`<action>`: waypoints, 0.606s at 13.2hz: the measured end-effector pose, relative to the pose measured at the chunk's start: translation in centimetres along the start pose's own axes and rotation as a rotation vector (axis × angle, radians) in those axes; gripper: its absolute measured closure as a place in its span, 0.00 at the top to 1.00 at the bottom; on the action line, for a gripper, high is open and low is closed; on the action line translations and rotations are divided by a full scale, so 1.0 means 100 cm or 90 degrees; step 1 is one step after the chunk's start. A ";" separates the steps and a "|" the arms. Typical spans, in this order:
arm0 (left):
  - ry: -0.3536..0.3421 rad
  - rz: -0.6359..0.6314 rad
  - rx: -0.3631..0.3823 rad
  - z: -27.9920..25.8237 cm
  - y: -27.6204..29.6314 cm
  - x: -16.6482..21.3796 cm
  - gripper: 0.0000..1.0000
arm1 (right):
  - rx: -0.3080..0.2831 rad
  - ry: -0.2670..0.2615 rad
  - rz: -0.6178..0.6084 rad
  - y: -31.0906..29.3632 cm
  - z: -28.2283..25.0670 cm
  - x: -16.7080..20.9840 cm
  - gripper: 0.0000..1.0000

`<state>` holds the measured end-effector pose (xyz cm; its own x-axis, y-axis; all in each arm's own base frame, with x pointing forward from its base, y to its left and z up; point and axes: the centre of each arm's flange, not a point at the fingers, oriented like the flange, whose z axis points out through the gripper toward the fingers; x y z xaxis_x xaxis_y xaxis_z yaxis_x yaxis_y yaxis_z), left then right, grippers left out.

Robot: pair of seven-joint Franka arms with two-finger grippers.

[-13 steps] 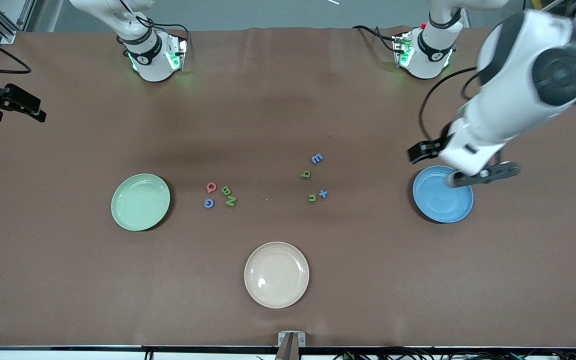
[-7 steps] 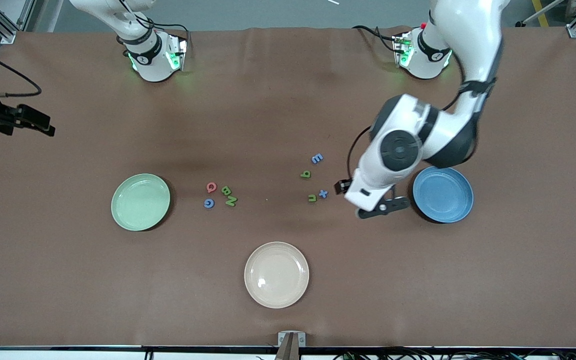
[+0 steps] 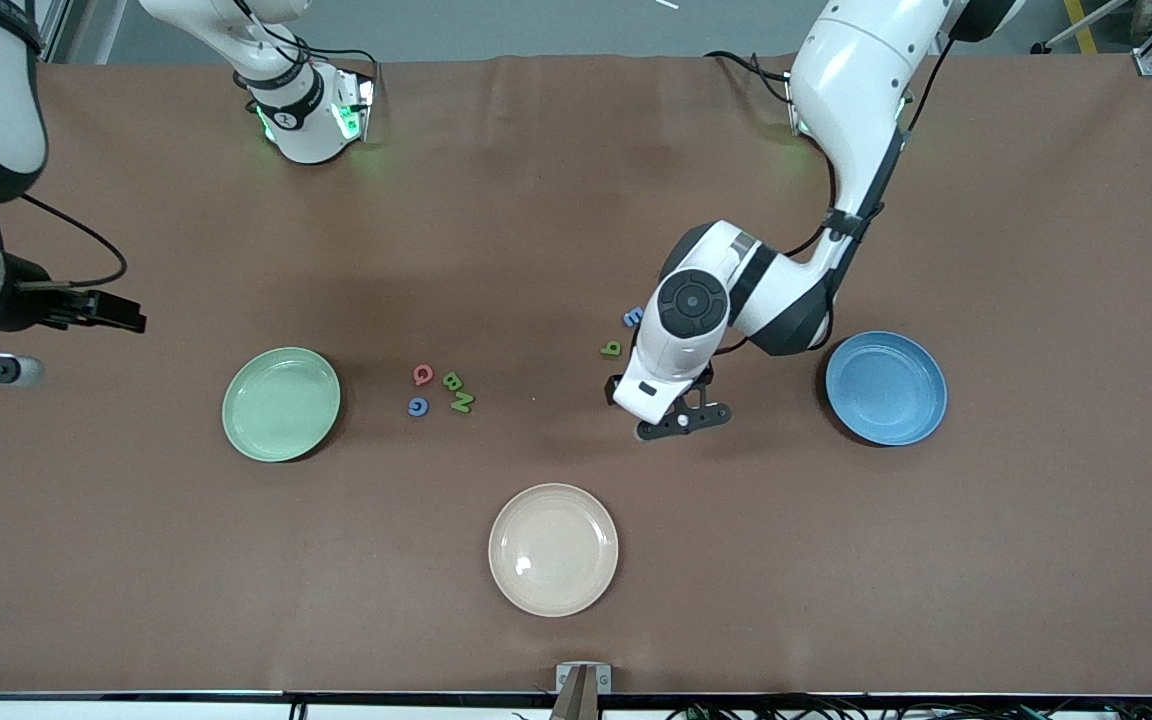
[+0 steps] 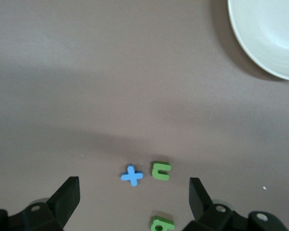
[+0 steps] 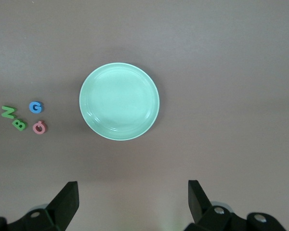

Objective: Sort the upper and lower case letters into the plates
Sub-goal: 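Reach the left gripper to the blue x while the right gripper reaches the G, then grasp the blue x with the left gripper while the right gripper grasps the G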

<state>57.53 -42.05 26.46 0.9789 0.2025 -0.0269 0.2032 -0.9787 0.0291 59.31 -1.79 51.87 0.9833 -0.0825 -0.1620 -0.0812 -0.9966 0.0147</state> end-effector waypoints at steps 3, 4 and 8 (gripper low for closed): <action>0.003 0.020 -0.002 0.034 -0.004 -0.008 1.00 | 0.011 0.021 0.048 -0.048 0.011 0.010 1.00; -0.002 0.047 0.002 0.045 -0.008 -0.011 0.99 | 0.026 0.027 0.070 -0.068 0.022 0.017 1.00; -0.024 0.129 0.021 0.069 -0.020 -0.023 0.83 | 0.040 0.039 0.136 -0.152 0.101 0.045 1.00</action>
<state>54.74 -40.74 19.54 0.9981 0.0009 -0.0610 0.0012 -1.0000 0.0044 63.31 13.00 40.92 0.9507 -0.2930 -0.1013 -0.2964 -0.9548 -0.0201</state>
